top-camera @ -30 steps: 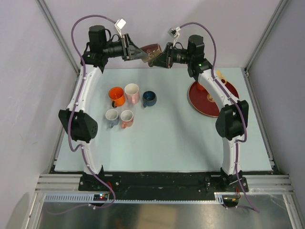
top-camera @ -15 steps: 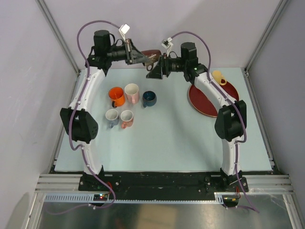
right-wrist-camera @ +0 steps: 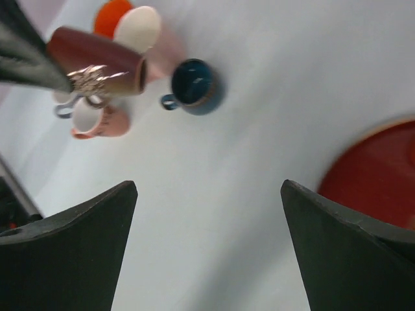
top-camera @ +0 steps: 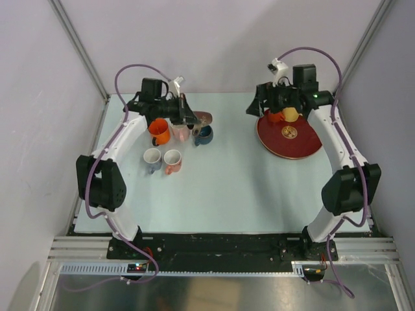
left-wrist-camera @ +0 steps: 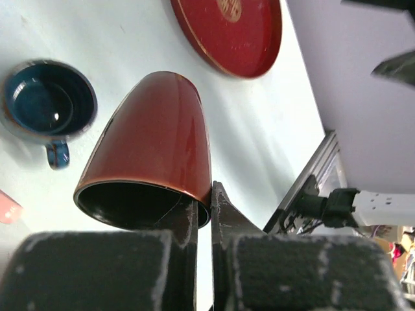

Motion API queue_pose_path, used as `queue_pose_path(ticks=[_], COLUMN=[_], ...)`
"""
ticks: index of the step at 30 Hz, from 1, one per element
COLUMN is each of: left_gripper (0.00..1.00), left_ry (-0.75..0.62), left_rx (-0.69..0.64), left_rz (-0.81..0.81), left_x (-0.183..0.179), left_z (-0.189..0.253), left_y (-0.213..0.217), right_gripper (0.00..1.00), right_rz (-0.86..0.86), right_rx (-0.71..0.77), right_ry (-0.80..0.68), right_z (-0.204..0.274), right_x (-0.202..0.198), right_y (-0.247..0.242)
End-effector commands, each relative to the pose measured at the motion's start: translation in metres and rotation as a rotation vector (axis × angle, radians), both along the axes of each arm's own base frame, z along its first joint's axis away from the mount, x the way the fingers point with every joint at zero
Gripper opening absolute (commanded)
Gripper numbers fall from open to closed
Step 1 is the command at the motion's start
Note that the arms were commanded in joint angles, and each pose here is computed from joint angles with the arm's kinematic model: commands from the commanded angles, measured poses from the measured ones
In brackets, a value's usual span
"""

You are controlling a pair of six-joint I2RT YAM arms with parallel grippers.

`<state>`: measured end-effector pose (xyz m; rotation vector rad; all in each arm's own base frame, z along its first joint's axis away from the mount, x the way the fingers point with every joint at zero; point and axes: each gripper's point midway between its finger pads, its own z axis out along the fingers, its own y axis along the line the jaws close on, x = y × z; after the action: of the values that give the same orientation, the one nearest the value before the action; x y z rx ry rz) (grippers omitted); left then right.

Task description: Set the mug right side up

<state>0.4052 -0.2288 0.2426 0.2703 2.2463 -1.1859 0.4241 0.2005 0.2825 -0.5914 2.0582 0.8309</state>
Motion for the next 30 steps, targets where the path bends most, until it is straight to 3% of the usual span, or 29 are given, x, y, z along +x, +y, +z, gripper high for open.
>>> queue_pose_path(ticks=[1,4,8,17,24,30], left_gripper=[0.00,0.00,0.00,0.00,0.00,0.00], left_ry=[-0.056,-0.113,-0.144,0.023,0.205,0.203], left_rx=[0.149,0.320,0.435,0.529,0.654,0.788], left_rz=[-0.079,-0.109,-0.078,0.058,0.107,0.136], left_x=[-0.040,-0.047,-0.039,-0.049,-0.075,-0.075], left_z=[0.003,-0.011,-0.005,-0.037,-0.093,-0.114], left_y=[-0.001,0.001,-0.013,-0.040,-0.030,-0.018], right_gripper=[0.99,0.99,0.99,1.00,1.00,0.99], right_rz=[-0.094,-0.131,-0.165,-0.371,-0.391,-0.379], right_rx=[-0.170,-0.171,-0.199,-0.365,-0.317,-0.272], right_ry=[-0.100,-0.055,-0.092,-0.068,-0.035,-0.041], right_z=[0.019,0.011,0.005,-0.018,-0.022,-0.021], right_x=[-0.018,-0.033,-0.050,-0.060,-0.065,-0.070], right_y=[-0.038,-0.041,-0.049,-0.101,-0.102,-0.097])
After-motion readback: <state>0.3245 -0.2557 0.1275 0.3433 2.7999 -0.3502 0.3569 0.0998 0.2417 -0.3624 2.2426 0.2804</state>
